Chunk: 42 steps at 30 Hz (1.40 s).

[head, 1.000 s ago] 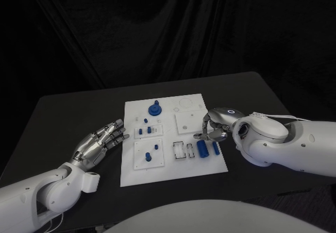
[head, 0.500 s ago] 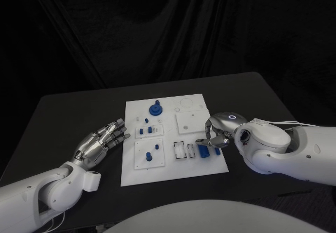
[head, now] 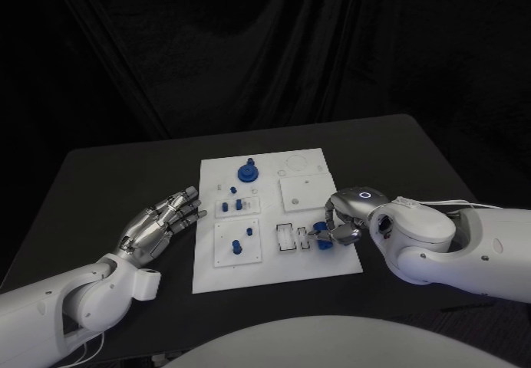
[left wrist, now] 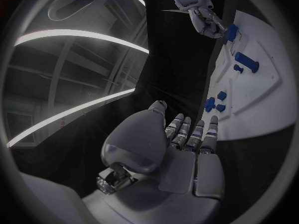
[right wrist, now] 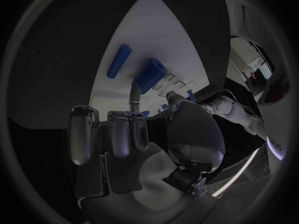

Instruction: Assemble the parts on the task board

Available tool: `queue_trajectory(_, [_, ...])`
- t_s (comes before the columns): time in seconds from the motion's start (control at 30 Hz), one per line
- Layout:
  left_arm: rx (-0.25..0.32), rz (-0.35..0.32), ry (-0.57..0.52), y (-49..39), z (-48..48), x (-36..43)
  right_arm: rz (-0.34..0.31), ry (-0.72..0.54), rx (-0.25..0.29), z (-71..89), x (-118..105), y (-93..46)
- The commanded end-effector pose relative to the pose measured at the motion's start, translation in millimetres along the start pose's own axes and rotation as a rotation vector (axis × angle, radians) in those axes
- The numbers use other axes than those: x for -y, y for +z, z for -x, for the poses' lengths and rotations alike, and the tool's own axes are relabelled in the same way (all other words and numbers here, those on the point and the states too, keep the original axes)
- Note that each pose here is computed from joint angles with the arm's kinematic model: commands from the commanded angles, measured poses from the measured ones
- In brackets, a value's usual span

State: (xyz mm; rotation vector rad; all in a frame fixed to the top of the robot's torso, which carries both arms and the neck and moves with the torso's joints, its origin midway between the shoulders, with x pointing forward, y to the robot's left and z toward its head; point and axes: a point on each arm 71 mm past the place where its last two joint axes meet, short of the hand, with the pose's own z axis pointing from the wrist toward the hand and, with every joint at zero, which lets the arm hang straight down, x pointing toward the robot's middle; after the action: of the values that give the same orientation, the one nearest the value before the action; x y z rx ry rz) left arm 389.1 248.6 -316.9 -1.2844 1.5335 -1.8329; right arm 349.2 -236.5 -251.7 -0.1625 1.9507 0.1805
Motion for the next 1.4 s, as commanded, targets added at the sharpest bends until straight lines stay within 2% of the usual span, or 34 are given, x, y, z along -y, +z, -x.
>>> queue_trajectory(0.03, [-0.006,-0.08,-0.011,0.5,-1.5,4.8,-0.021,-0.038,-0.029,-3.8,0.8,0.6])
queue_trajectory(0.6, [-0.008,-0.07,-0.012,0.8,-1.3,4.0,-0.036,-0.071,-0.081,-16.9,2.6,7.7])
queue_trajectory(0.8, [-0.008,-0.065,-0.012,0.9,-1.2,3.6,-0.041,-0.071,-0.084,-19.7,3.2,10.4])
queue_trajectory(1.13, [-0.014,-0.058,-0.017,1.6,-2.1,2.7,-0.051,-0.036,-0.084,-21.9,4.0,15.5])
queue_trajectory(1.4, [-0.016,-0.055,-0.018,1.7,-1.9,2.5,-0.048,0.054,-0.08,-22.4,2.7,16.7])
